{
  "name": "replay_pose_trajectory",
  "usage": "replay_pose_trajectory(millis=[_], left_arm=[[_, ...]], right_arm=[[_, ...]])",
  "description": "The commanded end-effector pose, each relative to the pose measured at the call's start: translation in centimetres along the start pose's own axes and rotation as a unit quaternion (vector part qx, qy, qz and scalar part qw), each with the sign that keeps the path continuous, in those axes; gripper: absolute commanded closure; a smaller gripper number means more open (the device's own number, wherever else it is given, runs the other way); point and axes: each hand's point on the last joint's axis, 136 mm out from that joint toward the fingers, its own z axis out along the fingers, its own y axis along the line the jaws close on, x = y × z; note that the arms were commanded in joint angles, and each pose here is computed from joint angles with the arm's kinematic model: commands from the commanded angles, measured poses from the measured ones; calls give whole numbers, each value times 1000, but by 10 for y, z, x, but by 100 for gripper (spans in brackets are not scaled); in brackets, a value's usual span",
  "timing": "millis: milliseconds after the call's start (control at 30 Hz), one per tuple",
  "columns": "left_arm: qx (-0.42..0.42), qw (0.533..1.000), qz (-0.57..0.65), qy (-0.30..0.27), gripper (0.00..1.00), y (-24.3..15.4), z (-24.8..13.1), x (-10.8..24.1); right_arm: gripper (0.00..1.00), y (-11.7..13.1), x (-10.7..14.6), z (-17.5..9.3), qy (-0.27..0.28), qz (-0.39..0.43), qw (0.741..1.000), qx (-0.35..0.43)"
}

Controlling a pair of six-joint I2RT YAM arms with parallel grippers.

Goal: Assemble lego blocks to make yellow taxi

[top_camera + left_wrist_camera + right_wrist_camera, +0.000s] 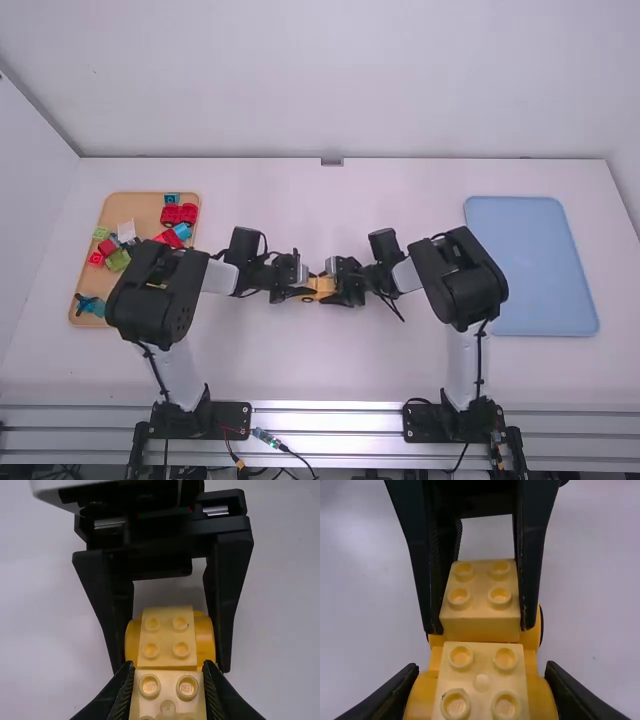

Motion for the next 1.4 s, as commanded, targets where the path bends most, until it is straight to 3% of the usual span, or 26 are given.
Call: replay_pose_trajectory(millis=[0,533,767,1367], left_arm=[[8,1000,-4,-7,98,-6,1,-6],[5,999,-40,-8,98,-1,1,-9],[6,999,-42,-6,98,-2,1,-8],[7,999,-40,6,98,-3,2,-4]], right_arm=[[55,-2,-4,1,-11,-3,1000,-5],[54,0,-7,5,-12,-24,1000,-11],[56,-2,1,10,20,-25,999,3],[55,1,-1,10,12,-22,1000,-5]])
